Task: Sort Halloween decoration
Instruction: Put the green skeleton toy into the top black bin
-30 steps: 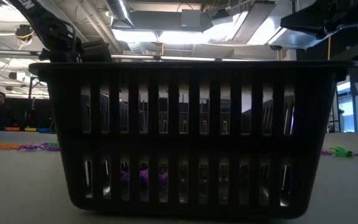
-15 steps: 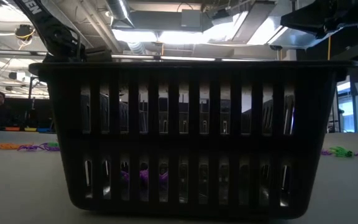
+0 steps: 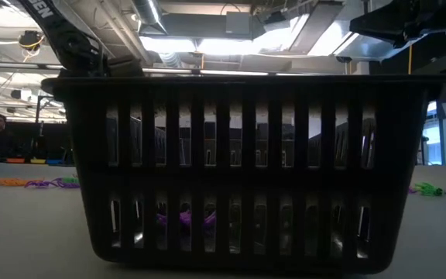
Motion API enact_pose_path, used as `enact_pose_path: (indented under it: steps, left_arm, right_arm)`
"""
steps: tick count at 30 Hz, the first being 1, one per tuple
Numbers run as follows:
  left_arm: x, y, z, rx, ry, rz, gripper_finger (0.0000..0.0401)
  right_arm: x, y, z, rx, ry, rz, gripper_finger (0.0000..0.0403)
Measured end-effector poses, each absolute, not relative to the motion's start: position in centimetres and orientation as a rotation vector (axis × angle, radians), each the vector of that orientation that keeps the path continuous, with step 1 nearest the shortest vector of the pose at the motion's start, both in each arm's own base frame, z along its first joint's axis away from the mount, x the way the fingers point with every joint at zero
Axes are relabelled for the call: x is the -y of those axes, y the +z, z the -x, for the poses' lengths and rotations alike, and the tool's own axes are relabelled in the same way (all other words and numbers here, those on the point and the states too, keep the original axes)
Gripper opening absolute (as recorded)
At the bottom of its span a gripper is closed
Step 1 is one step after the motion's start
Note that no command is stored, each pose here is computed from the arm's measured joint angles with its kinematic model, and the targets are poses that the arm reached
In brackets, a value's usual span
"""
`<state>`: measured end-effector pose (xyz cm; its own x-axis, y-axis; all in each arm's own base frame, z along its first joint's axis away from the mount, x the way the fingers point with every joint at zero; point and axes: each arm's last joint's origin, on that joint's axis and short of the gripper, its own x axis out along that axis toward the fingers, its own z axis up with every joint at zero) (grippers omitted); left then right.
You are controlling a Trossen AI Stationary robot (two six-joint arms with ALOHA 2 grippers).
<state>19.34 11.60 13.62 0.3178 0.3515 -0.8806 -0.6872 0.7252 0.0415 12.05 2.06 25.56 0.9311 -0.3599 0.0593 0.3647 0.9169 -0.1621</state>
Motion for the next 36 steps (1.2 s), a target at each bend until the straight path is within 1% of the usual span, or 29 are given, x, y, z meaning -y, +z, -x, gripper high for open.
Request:
enact_pose_path:
  steps: [11,16,18,21,29,32,36]
  left_arm:
    - [-11.1,16.7,-22.0,-0.990,0.669,0.286,0.0000]
    - [-11.0,16.9,-22.2,-0.970,0.706,0.334,0.0002]
    - [-11.1,16.8,-21.9,-0.978,0.756,0.357,0.0011]
    - [-11.3,16.7,-21.6,-0.988,0.828,0.370,0.0035]
    - [-11.3,16.4,-21.3,-0.960,0.892,0.465,0.0105]
    - [-11.2,16.1,-21.0,-0.953,0.925,0.497,0.0121]
    - [-11.1,15.7,-20.7,-0.939,0.976,0.539,0.0127]
  right_arm:
    - [-2.1,25.6,-12.1,0.028,-0.373,0.172,0.0092]
    - [-2.1,25.6,-12.1,0.029,-0.373,0.168,0.0092]
    - [-2.1,25.5,-12.1,0.028,-0.373,0.168,0.0092]
    - [-2.1,25.5,-12.1,0.023,-0.372,0.170,0.0092]
    - [-2.1,25.5,-12.1,0.023,-0.372,0.170,0.0092]
    - [-2.1,25.5,-12.1,0.023,-0.372,0.171,0.0092]
    - [-2.1,25.5,-12.1,0.023,-0.372,0.170,0.0092]
